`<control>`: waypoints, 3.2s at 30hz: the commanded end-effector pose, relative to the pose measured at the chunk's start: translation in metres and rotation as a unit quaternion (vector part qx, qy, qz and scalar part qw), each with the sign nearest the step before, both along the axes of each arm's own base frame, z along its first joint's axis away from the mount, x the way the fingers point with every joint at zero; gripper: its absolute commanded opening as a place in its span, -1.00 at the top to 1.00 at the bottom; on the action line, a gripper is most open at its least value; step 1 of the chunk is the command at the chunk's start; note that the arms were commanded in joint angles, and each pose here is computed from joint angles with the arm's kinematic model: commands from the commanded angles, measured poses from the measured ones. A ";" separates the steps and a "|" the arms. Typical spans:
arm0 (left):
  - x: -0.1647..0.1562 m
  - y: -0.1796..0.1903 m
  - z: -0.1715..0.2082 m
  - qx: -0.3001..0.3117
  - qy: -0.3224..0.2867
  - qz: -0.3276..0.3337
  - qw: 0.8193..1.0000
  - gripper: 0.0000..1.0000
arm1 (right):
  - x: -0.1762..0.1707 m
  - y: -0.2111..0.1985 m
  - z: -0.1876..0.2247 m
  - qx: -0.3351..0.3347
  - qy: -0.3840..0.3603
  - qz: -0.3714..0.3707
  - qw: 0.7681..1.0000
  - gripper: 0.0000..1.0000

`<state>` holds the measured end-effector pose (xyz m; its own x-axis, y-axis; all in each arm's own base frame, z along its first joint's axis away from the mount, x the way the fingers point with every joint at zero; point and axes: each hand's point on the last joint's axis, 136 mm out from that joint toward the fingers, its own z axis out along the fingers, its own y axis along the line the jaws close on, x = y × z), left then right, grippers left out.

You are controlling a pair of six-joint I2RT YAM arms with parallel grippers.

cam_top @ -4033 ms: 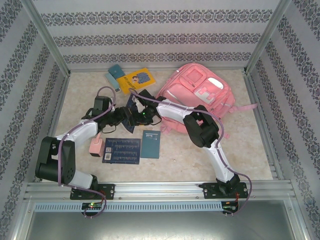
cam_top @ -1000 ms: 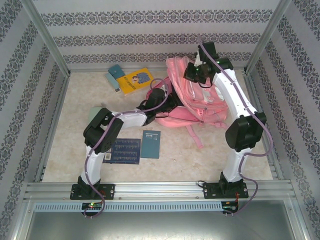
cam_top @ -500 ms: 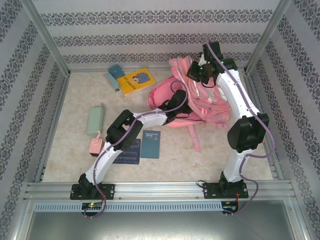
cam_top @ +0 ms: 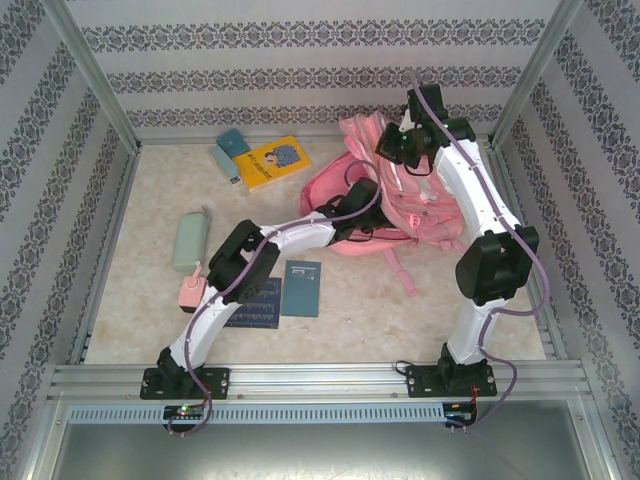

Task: Pack the student bag
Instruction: Place the book in the student bag, then move the book to the center of the table, then close the student bag at the top-right of the table.

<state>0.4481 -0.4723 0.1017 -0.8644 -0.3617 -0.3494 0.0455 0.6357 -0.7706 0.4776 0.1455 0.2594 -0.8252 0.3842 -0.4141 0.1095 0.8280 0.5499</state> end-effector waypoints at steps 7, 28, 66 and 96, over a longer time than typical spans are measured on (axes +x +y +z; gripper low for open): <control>-0.017 0.072 0.053 0.087 -0.023 0.028 0.996 -0.78 | -0.002 0.013 0.014 0.008 -0.040 0.035 0.999 1.00; 0.043 0.273 0.049 0.244 -0.044 0.111 0.963 -0.78 | -0.027 0.019 -0.063 -0.048 0.003 0.077 0.996 1.00; 0.061 0.294 -0.091 0.109 0.201 0.177 0.957 -0.70 | -0.045 0.032 -0.111 -0.113 0.046 0.115 0.986 0.98; 0.018 0.301 -0.046 0.177 0.146 0.059 0.971 -0.72 | -0.073 0.149 -0.117 -0.067 0.034 0.157 0.985 0.24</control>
